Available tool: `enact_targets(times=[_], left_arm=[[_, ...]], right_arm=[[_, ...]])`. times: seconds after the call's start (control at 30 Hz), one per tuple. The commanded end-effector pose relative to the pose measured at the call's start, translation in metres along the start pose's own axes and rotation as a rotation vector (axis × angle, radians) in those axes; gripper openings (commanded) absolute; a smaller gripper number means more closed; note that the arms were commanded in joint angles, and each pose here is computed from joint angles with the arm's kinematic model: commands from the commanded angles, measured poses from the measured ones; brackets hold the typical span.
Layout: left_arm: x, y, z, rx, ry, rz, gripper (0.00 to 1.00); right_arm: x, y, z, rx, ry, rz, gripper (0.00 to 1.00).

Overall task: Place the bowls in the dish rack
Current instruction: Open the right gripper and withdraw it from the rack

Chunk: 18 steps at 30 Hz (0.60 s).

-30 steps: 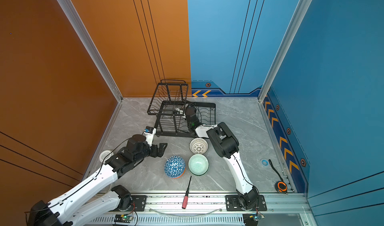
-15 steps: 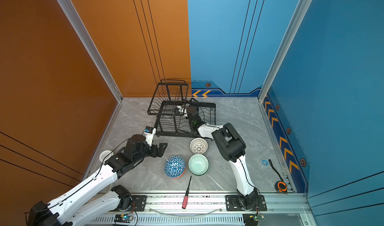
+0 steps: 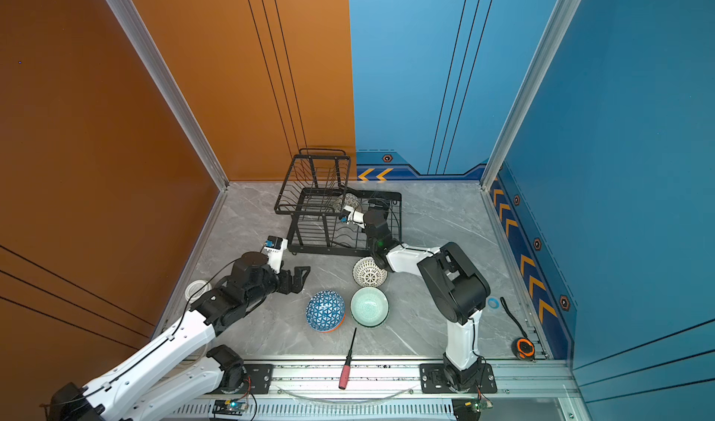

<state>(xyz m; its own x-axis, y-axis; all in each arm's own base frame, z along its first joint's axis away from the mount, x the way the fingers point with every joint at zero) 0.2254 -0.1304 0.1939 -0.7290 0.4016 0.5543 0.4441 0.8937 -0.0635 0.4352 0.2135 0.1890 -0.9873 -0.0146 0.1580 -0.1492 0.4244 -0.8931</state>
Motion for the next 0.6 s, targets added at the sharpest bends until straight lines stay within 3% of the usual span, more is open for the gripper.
enact_targets(times=[0.0,0.13,0.57], left_arm=[[0.004,0.0,0.006,0.024,0.034,0.006,0.98],[0.01,-0.002,0.009,0.019,0.054,-0.001,0.98],[0.014,-0.027,0.03,-0.045,0.167,0.072,0.98]], right_arm=[[0.017,-0.02,0.011,-0.086,0.028,0.05,1.0],[0.042,-0.032,0.018,-0.213,0.056,-0.002,1.0],[0.123,-0.049,0.026,-0.896,0.237,-0.423,1.0]])
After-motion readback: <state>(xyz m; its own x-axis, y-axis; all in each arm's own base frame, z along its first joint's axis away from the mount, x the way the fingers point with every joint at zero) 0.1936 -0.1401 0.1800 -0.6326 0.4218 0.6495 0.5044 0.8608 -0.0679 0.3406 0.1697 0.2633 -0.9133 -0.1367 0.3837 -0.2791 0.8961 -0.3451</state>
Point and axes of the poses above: each gripper's point midway between its finger pads, its own x axis back along the fingers, its own y axis along the line the jaws close on, z = x × y, the point moved 5 cm from there along x, back along the fingers, and after that the axes turned 13 degrees about -x, right-handed, at the moved point
